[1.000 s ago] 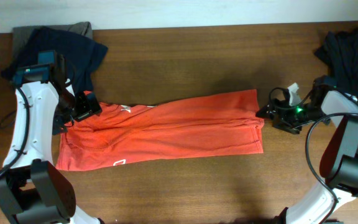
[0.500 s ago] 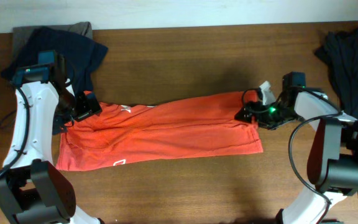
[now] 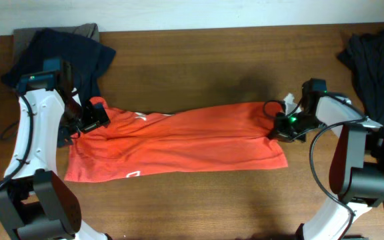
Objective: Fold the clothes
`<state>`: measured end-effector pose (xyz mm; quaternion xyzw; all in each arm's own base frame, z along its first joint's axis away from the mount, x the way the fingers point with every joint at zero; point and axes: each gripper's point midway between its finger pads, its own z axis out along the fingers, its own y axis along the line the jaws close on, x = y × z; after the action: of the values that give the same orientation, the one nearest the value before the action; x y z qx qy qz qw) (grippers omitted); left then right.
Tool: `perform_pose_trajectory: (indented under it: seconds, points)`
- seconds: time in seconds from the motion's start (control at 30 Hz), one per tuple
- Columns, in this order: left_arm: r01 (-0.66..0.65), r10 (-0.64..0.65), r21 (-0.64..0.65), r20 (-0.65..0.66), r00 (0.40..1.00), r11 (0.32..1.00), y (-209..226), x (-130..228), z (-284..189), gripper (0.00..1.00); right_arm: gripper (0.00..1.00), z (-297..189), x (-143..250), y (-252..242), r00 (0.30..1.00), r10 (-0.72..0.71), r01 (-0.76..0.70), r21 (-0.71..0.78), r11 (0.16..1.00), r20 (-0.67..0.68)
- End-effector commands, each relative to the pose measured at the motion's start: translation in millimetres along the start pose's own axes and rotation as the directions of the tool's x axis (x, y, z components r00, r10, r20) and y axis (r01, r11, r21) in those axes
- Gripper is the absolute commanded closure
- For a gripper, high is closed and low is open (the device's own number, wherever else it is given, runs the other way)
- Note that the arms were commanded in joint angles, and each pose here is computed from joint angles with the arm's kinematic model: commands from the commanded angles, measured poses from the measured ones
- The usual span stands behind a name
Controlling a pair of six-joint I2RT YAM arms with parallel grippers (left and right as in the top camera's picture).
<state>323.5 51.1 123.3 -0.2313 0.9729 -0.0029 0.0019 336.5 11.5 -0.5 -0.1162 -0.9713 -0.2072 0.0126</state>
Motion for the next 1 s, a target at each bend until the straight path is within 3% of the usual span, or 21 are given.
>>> perform_pose_trajectory:
  seconds: [0.0,0.1,0.2,0.37,0.6,0.83,0.9,0.97]
  points:
    - [-0.003,0.003,-0.016,-0.005,1.000,1.000,4.6,-0.3,5.5,0.01,0.96,-21.0,-12.6,-55.9,0.994,0.103,-0.106,0.289,0.952,0.028]
    - [-0.003,0.003,-0.014,0.001,1.000,1.000,4.1,-1.8,6.4,0.01,0.96,-54.7,-16.8,-70.6,0.981,0.185,-0.195,0.431,0.881,0.065]
    - [-0.003,0.003,-0.014,0.003,1.000,1.000,4.0,-2.3,6.7,0.01,0.96,-77.9,-20.2,-62.3,0.975,0.209,-0.219,0.452,0.865,0.073]
    - [-0.003,0.003,-0.013,0.006,1.000,1.000,3.7,-3.0,6.9,0.01,0.96,-92.9,-22.7,-35.1,0.986,0.159,-0.164,0.465,0.870,0.052]
    - [-0.003,0.003,-0.013,0.004,1.000,1.000,3.8,-2.6,7.1,0.01,0.95,-73.3,-9.4,9.6,0.999,0.041,-0.020,0.485,0.874,-0.031]
    - [-0.003,0.003,-0.015,-0.002,1.000,1.000,4.3,-0.9,7.1,0.01,0.76,-43.6,12.3,48.4,0.989,-0.083,0.131,0.496,0.858,-0.119]
    - [-0.003,0.003,-0.015,-0.002,1.000,1.000,4.3,-1.0,7.1,0.01,0.59,-33.1,20.2,57.4,0.983,-0.111,0.168,0.489,0.856,-0.143]
    - [-0.003,0.003,-0.015,-0.002,1.000,1.000,4.3,-1.1,7.1,0.01,0.59,-23.7,27.6,68.2,0.977,-0.134,0.197,0.463,0.864,-0.165]
